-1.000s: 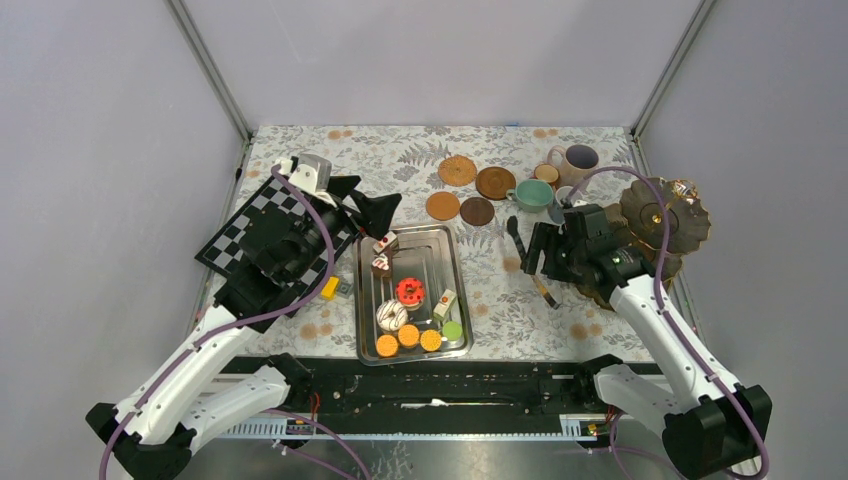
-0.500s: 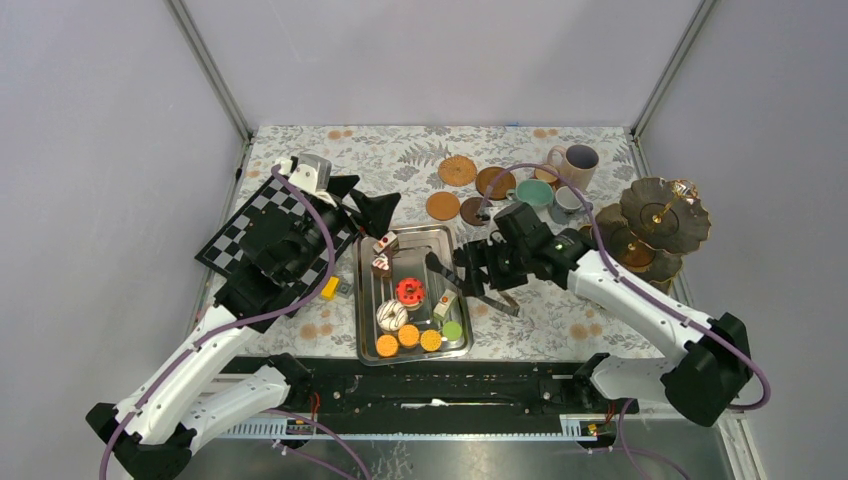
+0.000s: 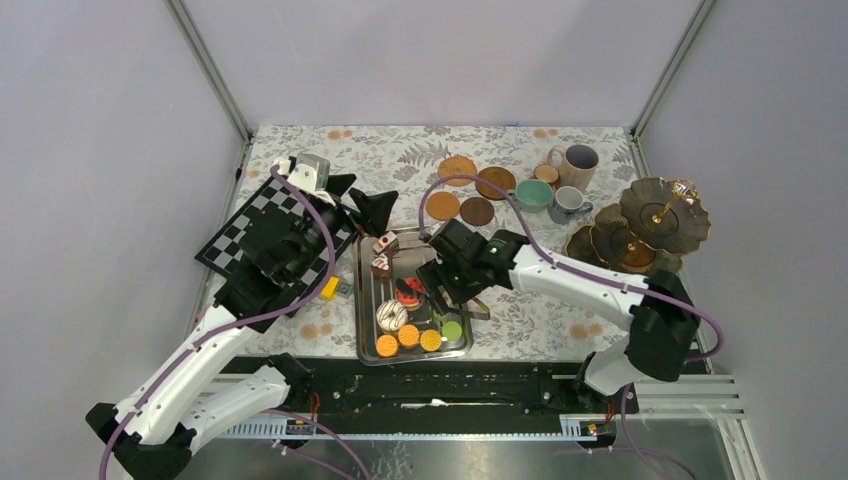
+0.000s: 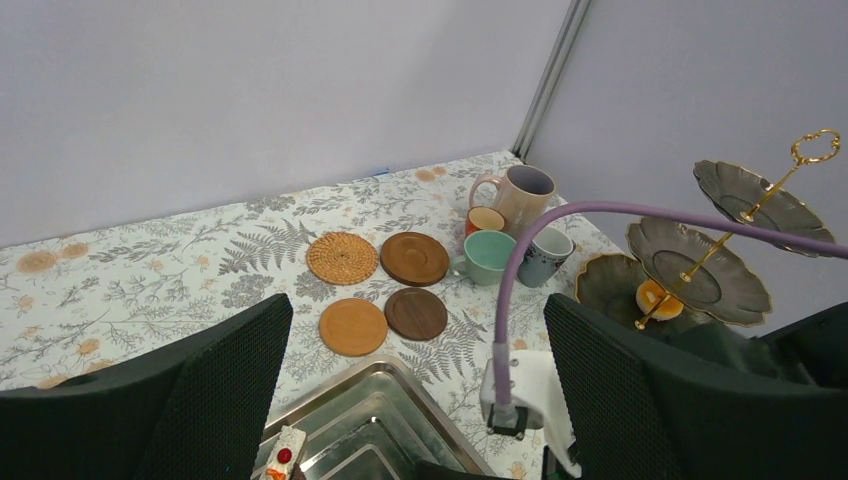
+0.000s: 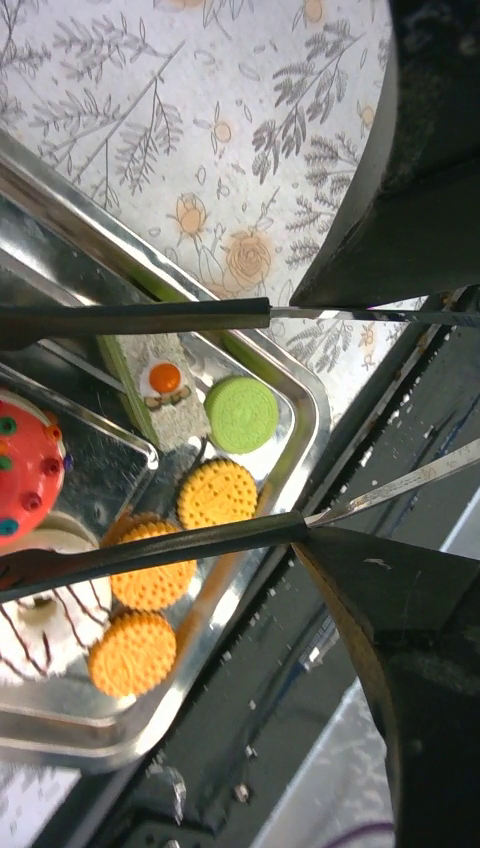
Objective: Serve the afternoon tea
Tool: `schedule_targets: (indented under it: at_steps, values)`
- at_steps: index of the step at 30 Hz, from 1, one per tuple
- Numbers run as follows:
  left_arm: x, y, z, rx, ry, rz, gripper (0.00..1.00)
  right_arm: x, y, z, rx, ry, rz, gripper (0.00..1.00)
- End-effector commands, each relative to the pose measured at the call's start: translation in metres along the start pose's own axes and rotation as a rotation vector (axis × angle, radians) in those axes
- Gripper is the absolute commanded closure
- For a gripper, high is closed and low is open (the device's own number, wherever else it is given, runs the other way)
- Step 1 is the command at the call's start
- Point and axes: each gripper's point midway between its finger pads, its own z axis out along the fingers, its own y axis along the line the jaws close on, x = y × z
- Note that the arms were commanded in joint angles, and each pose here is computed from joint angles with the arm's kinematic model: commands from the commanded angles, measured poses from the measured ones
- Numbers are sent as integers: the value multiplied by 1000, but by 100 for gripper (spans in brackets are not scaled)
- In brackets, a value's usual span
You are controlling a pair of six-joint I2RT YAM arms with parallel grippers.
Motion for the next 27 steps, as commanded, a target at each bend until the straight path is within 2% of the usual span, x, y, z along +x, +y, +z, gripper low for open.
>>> schedule_targets:
  at_steps: [1, 7, 14, 27]
  values:
    - [-8, 3, -1, -18, -38, 14, 1, -13, -8, 1, 148, -27, -53, 18]
    - [-8, 3, -1, -18, -38, 16, 1, -14, 11, 12, 165, -13, -81, 16]
    - [-9, 4, -2, -22, -41, 19, 1, -24, 26, 13, 155, -36, 10, 16]
    - [-9, 4, -3, -20, -42, 22, 1, 9, 36, 31, 354, 92, 14, 16]
